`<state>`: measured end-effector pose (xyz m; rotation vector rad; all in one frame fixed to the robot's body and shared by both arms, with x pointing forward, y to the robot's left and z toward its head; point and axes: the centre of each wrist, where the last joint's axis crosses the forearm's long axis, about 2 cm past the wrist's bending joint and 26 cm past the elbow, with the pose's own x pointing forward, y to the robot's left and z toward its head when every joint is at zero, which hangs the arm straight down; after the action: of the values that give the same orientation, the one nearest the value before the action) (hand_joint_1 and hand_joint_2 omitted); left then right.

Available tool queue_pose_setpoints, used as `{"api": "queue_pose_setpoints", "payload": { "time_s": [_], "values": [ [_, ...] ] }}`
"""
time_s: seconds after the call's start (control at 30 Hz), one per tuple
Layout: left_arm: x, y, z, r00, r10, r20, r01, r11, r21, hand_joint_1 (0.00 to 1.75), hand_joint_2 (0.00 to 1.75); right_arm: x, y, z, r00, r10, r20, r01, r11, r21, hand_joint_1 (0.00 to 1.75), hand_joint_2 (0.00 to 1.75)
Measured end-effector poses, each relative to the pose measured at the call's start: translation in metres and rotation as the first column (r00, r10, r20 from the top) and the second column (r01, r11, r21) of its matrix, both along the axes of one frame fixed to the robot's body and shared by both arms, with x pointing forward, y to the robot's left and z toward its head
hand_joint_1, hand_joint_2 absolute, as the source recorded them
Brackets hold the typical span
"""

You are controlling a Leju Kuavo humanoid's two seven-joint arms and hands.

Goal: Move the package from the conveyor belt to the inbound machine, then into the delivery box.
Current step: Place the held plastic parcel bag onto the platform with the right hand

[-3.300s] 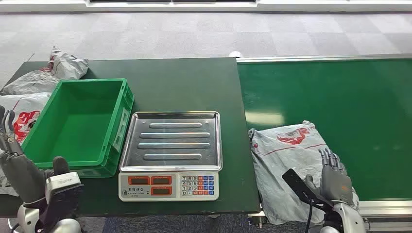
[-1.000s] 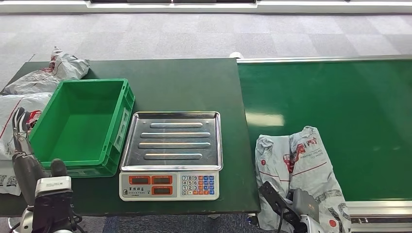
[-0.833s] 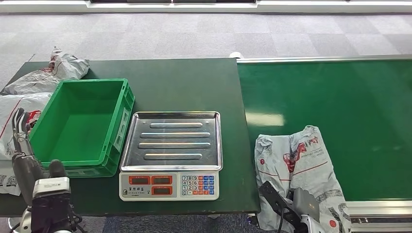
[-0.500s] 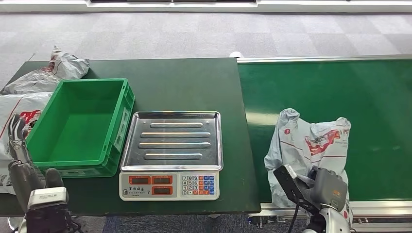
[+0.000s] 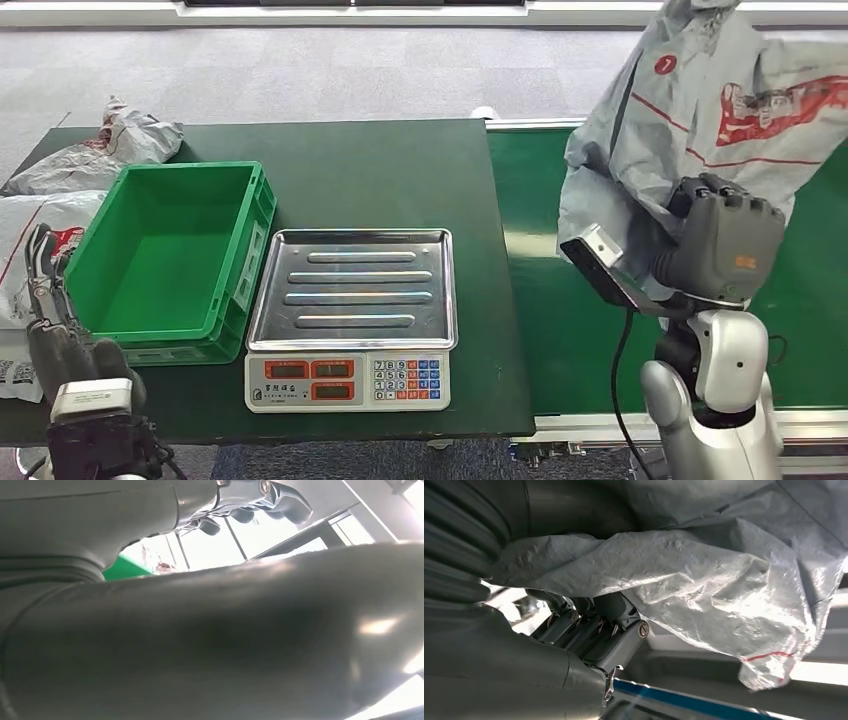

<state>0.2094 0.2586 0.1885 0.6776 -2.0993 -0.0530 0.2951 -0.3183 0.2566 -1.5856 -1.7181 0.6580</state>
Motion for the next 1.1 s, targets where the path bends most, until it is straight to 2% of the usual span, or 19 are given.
{"api": "queue_pose_setpoints", "payload": {
  "time_s": [0.2, 0.3, 0.43, 1.03, 1.1],
  "values": [
    [0.010, -0.001, -0.003, 1.000, -0.016, -0.001, 0.016, 1.000, -0.017, 0.00, 0.00, 0.041, 0.039, 0.031, 0.987, 0.163, 0.010, -0.162, 0.984, -0.072, 1.75, 1.75],
    [0.016, -0.002, -0.005, 1.000, -0.022, -0.009, 0.022, 0.999, -0.025, 0.00, 0.00, 0.061, 0.068, 0.035, 0.968, 0.246, -0.049, -0.250, 0.962, -0.107, 1.75, 1.75],
    [0.020, -0.003, -0.008, 0.999, -0.026, -0.020, 0.025, 0.999, -0.031, 0.00, 0.00, 0.075, 0.093, 0.035, 0.951, 0.296, -0.092, -0.306, 0.943, -0.132, 1.75, 1.75],
    [0.021, -0.003, -0.015, 0.999, -0.029, -0.046, 0.028, 0.999, -0.032, 0.00, 0.00, 0.085, 0.109, 0.029, 0.937, 0.319, -0.143, -0.340, 0.927, -0.160, 1.75, 1.75],
    [0.021, -0.003, -0.015, 0.998, -0.029, -0.046, 0.028, 0.999, -0.032, 0.00, 0.00, 0.086, 0.111, 0.029, 0.923, 0.346, -0.169, -0.370, 0.917, -0.147, 1.75, 1.75]
  ]
}}
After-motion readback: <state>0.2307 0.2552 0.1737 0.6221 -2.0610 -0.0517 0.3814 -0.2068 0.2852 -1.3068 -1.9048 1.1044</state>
